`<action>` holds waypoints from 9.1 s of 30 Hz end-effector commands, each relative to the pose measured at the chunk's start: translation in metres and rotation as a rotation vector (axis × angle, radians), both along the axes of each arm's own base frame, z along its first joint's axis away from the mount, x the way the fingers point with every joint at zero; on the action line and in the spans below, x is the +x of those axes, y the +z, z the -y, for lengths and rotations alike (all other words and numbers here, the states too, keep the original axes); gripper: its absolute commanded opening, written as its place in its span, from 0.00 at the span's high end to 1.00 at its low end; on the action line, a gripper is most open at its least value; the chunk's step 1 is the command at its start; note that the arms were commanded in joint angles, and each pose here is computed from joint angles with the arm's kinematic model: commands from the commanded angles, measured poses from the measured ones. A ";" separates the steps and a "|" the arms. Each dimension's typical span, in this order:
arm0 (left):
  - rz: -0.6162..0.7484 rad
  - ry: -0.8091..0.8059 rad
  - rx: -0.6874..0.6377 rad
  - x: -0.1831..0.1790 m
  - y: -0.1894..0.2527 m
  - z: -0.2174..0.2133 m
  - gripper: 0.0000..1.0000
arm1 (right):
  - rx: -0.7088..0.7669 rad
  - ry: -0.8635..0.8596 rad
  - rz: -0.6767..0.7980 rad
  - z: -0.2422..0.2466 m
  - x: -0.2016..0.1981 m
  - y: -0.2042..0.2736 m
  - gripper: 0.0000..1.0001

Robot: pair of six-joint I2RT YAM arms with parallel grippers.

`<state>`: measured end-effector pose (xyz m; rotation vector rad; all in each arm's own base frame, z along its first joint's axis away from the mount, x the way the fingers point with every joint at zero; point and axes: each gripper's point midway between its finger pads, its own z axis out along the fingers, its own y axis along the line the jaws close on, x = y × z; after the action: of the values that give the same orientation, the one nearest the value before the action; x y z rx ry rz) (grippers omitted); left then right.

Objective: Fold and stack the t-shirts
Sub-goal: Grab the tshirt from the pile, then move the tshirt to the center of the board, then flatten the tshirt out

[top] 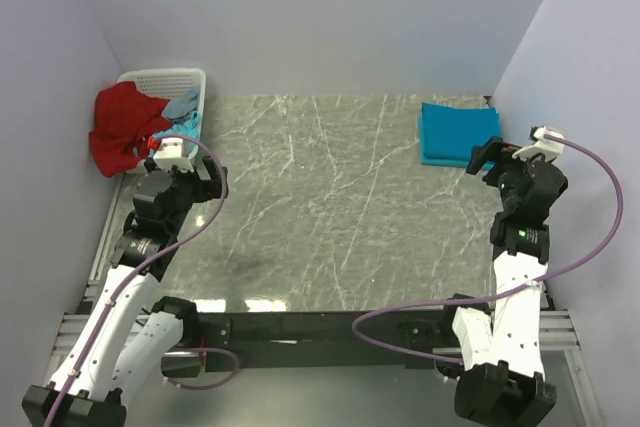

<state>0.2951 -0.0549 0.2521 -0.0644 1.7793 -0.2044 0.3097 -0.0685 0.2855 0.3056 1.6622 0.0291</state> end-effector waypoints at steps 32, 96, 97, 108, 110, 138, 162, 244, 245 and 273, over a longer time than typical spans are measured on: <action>-0.167 0.602 -0.453 0.185 0.037 -0.162 0.08 | -0.101 0.753 -0.095 -0.105 -0.038 -0.018 0.07; 0.560 0.236 -0.539 0.159 0.363 -0.094 1.00 | -0.059 0.759 -0.158 -0.105 -0.031 -0.034 0.07; 0.566 0.204 -0.538 0.156 0.369 -0.078 1.00 | -0.062 0.755 -0.157 -0.104 -0.031 -0.033 0.07; 0.621 -0.031 -0.523 0.104 0.408 0.018 1.00 | -0.056 0.751 -0.170 -0.103 -0.029 -0.037 0.07; 0.607 -0.078 -0.533 0.100 0.403 0.033 1.00 | -0.057 0.750 -0.171 -0.102 -0.029 -0.037 0.07; -0.321 -0.429 -0.114 0.066 -0.021 0.117 0.16 | -0.287 1.138 -0.326 -0.171 -0.039 -0.112 0.08; -0.570 -0.332 0.374 -0.045 -0.198 0.217 0.49 | -0.237 1.364 -0.727 -0.293 0.013 -0.174 0.25; -0.010 -0.160 -0.274 0.086 0.091 0.100 0.99 | -0.601 0.333 -0.151 -0.092 0.059 0.073 1.00; -0.076 -0.106 -0.311 0.100 0.057 0.082 0.99 | -0.601 0.346 -0.187 -0.094 0.064 0.054 1.00; -0.399 -0.911 0.427 -0.034 -0.125 0.218 0.25 | -0.471 1.140 -0.567 -0.181 0.018 -0.161 0.23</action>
<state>0.2689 -0.2802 0.1544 0.9331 2.1075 -0.6225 0.3225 0.1178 0.1236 -1.1076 2.1261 0.4585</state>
